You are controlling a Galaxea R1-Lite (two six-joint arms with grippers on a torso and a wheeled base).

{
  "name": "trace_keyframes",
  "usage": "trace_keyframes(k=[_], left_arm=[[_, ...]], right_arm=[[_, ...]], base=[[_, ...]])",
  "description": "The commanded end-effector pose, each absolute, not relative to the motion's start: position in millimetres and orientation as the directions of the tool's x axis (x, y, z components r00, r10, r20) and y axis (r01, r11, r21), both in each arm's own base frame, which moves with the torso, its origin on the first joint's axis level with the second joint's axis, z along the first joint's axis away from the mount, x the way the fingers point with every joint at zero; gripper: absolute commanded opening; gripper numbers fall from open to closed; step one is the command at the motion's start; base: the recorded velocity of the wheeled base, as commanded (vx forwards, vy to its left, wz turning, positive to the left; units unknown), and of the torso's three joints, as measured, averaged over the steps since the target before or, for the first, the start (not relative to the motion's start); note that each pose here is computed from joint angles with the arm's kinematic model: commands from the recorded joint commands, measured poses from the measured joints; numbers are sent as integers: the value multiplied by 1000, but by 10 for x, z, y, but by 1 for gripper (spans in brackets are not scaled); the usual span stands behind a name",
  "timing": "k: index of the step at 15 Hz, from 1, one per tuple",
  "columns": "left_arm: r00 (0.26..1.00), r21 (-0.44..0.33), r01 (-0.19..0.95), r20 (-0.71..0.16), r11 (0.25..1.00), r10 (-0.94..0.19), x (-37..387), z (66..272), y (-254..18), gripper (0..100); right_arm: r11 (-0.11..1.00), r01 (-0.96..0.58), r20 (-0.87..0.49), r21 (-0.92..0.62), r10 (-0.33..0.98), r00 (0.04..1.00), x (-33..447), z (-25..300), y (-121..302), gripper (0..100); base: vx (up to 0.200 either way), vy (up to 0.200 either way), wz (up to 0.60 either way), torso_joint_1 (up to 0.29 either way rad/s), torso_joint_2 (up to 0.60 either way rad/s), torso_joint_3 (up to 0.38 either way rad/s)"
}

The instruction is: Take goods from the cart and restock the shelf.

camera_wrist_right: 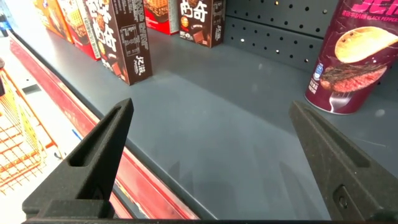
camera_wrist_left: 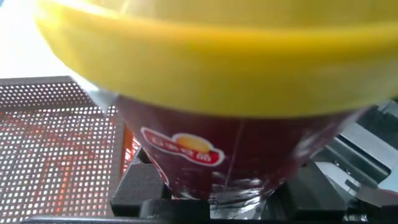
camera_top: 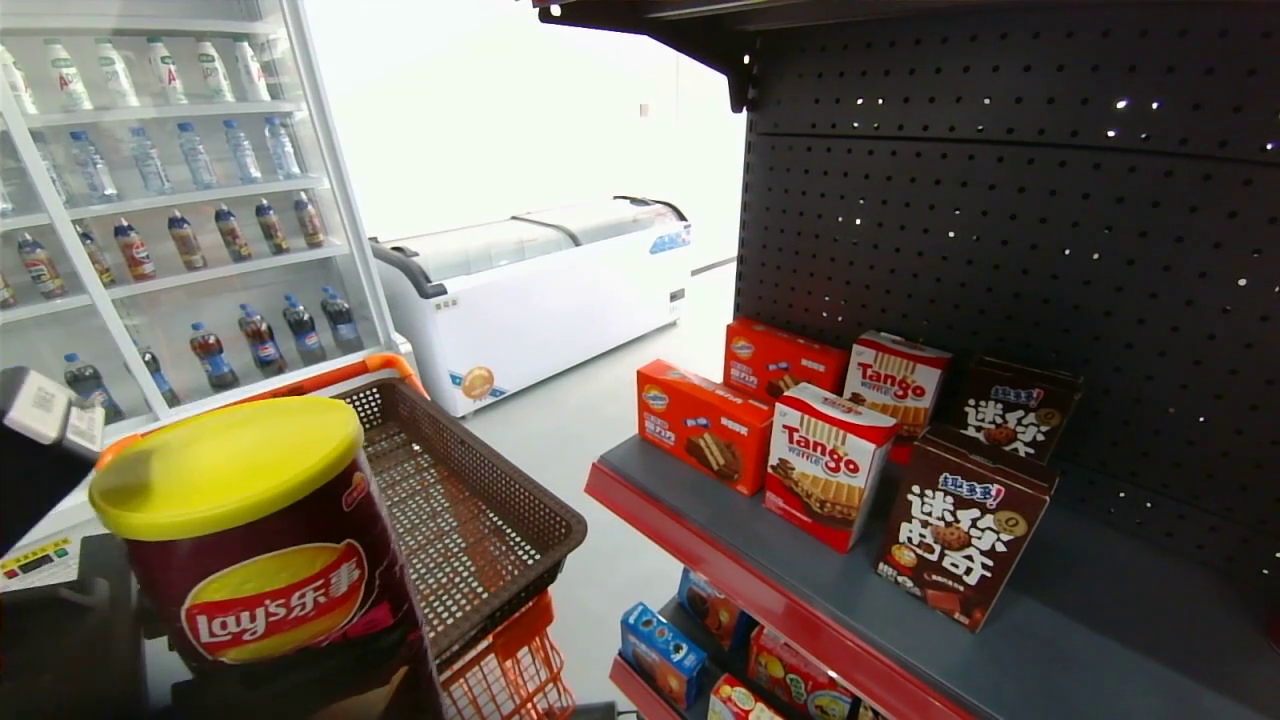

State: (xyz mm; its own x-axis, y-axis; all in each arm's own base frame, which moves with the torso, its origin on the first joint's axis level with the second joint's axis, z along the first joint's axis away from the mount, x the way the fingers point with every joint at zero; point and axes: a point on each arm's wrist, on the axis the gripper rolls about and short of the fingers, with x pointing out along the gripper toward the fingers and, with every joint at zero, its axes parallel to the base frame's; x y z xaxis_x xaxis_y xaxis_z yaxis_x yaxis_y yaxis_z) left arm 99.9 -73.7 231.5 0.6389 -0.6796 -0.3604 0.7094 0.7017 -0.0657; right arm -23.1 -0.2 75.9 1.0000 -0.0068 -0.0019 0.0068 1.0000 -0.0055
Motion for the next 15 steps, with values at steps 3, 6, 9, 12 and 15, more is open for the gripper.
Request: trace_keyframes(k=[3, 6, 9, 12, 15], left_arm=[[635, -71, 698, -398, 713, -661, 1368, 2323, -959, 0], [660, -66, 683, -372, 728, -653, 1663, 2312, -1093, 0], [671, -63, 676, -359, 734, -649, 1874, 2280, -1189, 0], [668, -63, 682, -352, 729, -655, 1912, 2314, -1222, 0], [668, -62, 685, -345, 726, -660, 1891, 2331, -1221, 0]], right_arm=[[1000, 6, -2, -6, -6, 1000, -231, 761, -2, 100], [1000, 6, -2, -6, -6, 1000, -230, 759, -2, 100], [1000, 6, -2, -6, -6, 1000, -230, 759, -2, 100], [1000, 6, -2, -6, -6, 1000, -230, 759, -2, 100], [1000, 6, -2, -6, -6, 1000, -230, 759, -2, 100]], base=[[0, 0, 0, 0, 0, 0], [0, 0, 0, 0, 0, 0], [0, 0, 0, 0, 0, 0], [0, 0, 0, 0, 0, 0], [0, 0, -200, 1, 2, -1]])
